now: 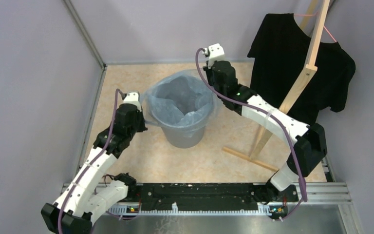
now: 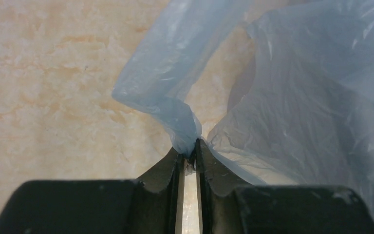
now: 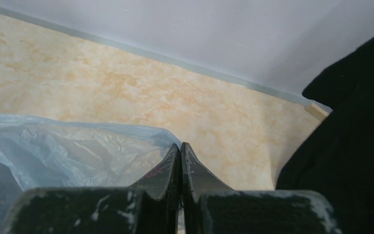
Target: Put the trash bags into the trash bin
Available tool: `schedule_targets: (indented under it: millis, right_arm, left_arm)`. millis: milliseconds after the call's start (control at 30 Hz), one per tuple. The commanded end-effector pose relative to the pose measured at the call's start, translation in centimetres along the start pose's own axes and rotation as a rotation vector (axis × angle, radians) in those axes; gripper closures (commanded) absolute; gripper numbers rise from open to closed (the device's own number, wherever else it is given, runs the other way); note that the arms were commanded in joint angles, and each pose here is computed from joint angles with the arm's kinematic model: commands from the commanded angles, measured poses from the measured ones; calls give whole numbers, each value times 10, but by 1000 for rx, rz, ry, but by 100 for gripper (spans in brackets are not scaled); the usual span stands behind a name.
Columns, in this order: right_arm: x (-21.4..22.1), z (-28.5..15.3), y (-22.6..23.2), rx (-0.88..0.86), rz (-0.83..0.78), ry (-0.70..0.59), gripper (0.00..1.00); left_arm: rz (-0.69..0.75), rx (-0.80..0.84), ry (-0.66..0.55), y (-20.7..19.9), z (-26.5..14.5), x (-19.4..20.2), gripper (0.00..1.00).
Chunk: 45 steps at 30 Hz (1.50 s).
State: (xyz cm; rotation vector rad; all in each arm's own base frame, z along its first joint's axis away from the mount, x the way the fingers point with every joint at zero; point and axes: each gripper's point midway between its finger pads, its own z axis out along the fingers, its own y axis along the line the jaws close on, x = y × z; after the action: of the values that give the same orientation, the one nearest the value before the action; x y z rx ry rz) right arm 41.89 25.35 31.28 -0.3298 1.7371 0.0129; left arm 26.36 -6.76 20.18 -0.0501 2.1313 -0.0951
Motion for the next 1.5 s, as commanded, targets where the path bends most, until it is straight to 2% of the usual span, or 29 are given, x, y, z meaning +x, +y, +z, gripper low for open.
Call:
schedule_targets:
  millis: [0,167,400,500,633,700,767,967,1100,1167,1367,1467]
  right_arm:
    - [-24,9,20,-93,67,-117,100]
    - [-3,22,31,-140,45,-96,94]
    - [24,44,27,-208,149,-28,93]
    - [20,39,31,-238,156,-34,93]
    - [14,31,29,-249,170,-46,93]
    - [13,28,29,-257,179,-50,93]
    - [11,24,31,-275,190,-56,93]
    - [9,18,31,-287,190,-59,93]
    - [11,17,26,-267,173,-52,93]
    - [11,14,26,-269,169,-53,92]
    - [4,7,23,-278,169,-83,91]
    - [5,6,26,-295,170,-82,92]
  left_arm:
    - [-6,9,-77,-4,-2,-30,80]
    - [9,-13,-36,-4,9,-26,79]
    - [-12,3,8,-5,14,-6,79]
    - [-14,20,7,-5,2,-8,63]
    - [-15,-57,-44,16,-30,-25,21]
    - [-25,-80,-95,24,-50,-39,8]
    - [-36,-80,-140,27,-66,-54,2]
    - [-25,-107,-199,24,-78,-105,2]
    - [-10,9,-249,-5,-67,-139,3]
    - [-9,42,-238,-14,-56,-141,9]
    - [-33,42,-199,-5,-20,-132,11]
    - [-58,55,-223,1,-9,-140,17]
